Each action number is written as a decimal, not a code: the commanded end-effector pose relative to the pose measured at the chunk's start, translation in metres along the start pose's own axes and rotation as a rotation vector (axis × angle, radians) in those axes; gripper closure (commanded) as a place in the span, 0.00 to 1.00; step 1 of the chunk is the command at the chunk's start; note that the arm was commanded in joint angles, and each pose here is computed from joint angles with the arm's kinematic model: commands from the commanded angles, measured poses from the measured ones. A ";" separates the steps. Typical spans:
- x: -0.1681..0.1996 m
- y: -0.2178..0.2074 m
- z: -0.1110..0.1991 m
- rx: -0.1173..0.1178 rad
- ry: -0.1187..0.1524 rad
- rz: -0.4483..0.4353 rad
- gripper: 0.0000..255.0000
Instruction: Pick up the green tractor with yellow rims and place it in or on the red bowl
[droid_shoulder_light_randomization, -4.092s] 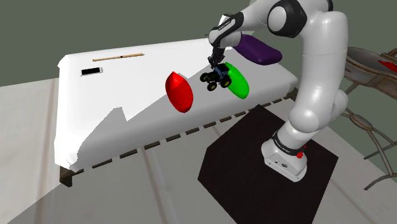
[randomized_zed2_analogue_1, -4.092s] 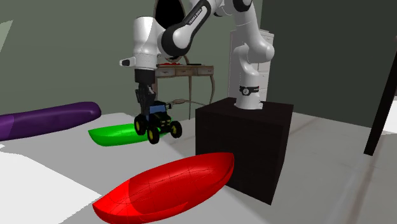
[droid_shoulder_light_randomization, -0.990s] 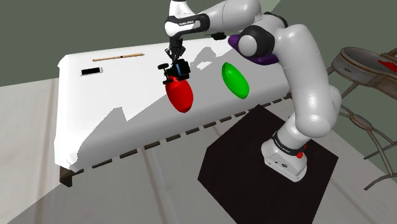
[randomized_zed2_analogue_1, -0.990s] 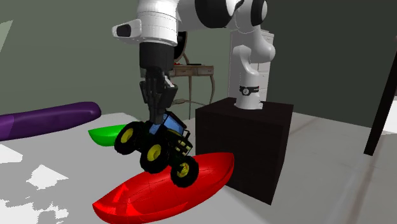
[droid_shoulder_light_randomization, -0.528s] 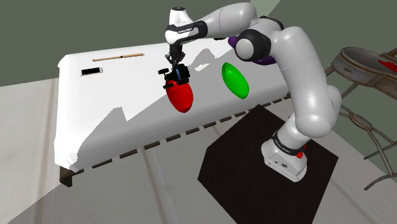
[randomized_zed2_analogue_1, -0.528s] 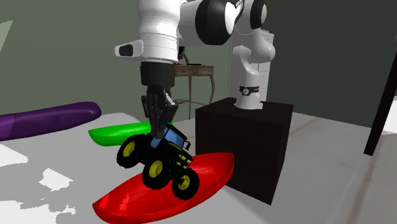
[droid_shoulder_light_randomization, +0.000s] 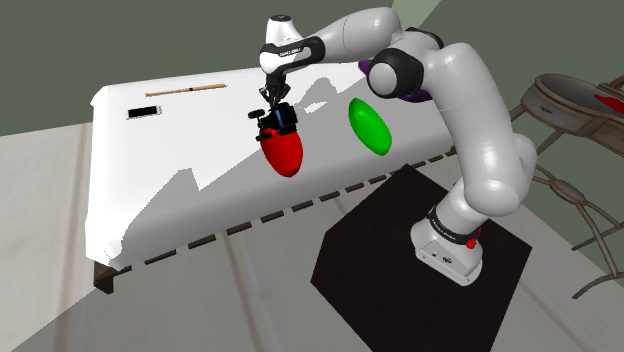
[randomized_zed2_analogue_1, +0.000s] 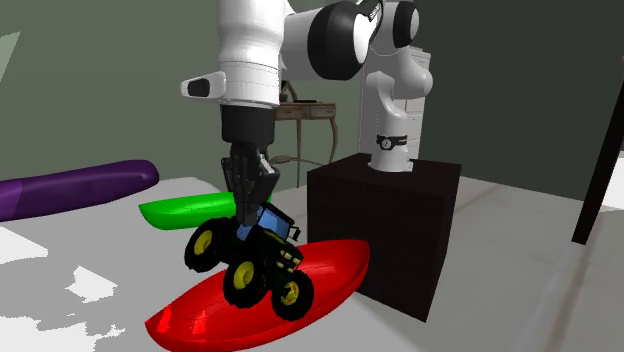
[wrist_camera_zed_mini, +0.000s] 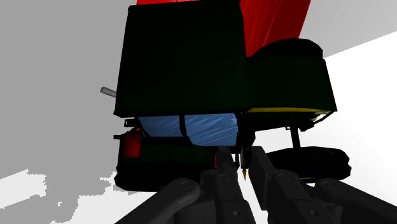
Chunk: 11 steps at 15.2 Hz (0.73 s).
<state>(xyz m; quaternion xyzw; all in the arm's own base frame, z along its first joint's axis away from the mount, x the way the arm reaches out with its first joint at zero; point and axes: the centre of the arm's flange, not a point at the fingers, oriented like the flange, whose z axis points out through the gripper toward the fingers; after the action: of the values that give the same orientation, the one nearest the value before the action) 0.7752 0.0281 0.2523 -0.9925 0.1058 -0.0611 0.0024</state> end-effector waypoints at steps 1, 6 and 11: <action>-0.002 0.001 0.007 -0.004 -0.013 0.000 1.00; -0.002 0.001 0.006 -0.004 -0.013 0.000 0.00; -0.002 0.001 -0.032 -0.004 -0.013 0.000 0.00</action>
<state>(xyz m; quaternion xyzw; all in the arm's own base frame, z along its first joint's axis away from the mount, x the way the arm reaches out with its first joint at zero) 0.7719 0.0289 0.2730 -0.9929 0.1059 -0.0549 0.0013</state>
